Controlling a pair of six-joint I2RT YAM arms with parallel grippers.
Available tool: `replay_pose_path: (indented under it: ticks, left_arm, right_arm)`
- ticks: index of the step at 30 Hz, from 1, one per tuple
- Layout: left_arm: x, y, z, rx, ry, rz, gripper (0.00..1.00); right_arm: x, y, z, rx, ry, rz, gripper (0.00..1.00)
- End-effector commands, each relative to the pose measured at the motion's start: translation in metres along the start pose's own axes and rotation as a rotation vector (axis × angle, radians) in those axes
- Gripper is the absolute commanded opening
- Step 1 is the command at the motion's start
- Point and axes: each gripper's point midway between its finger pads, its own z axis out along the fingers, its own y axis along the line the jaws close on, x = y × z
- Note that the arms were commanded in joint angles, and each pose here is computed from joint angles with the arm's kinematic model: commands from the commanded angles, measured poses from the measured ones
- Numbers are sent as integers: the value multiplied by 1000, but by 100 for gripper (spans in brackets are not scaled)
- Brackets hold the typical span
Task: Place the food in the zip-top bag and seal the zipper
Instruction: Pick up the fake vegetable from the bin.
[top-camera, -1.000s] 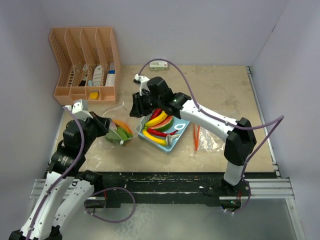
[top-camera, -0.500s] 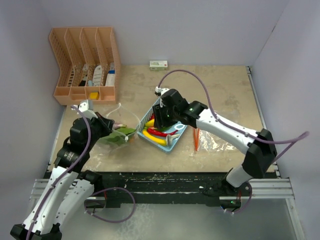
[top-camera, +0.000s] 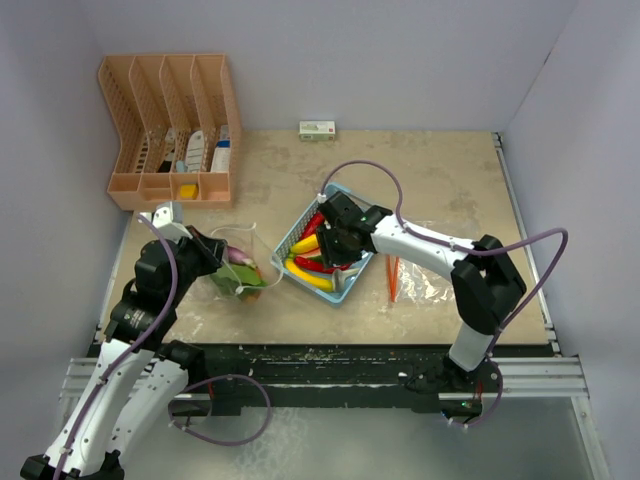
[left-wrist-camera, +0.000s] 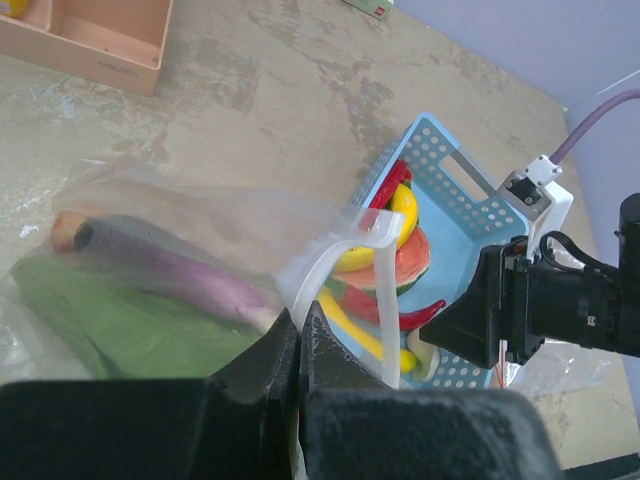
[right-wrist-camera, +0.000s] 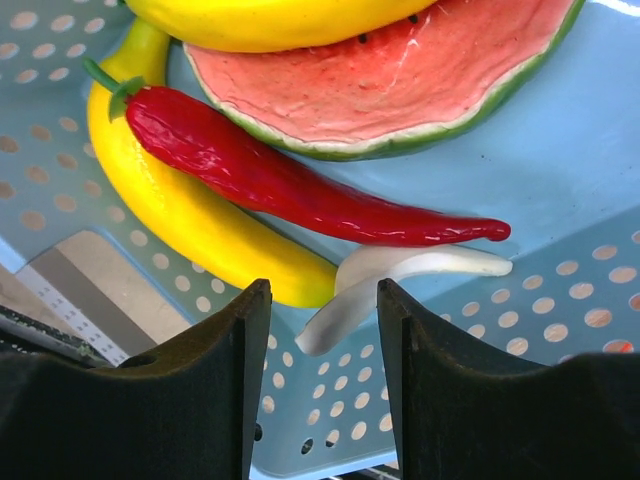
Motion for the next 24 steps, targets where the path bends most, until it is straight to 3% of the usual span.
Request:
replay_pose_path:
  ticks: [1, 10, 15, 18, 24]
  left_arm:
    - [-31, -20, -5, 64, -98, 16, 0]
    - [-28, -18, -4, 62, -94, 11, 0]
    - [-27, -18, -3, 60, -86, 9, 0]
    - [-27, -17, -4, 54, -91, 8, 0]
    - [-32, -21, -4, 67, -100, 6, 0]
  right_arm:
    - [8, -6, 1, 14, 14, 31, 49]
    - [22, -10, 7, 9, 37, 45, 45]
    - [22, -6, 13, -9, 42, 43, 25]
    - [17, -7, 9, 3, 27, 37, 1]
    - [-29, -4, -53, 11, -126, -10, 0]
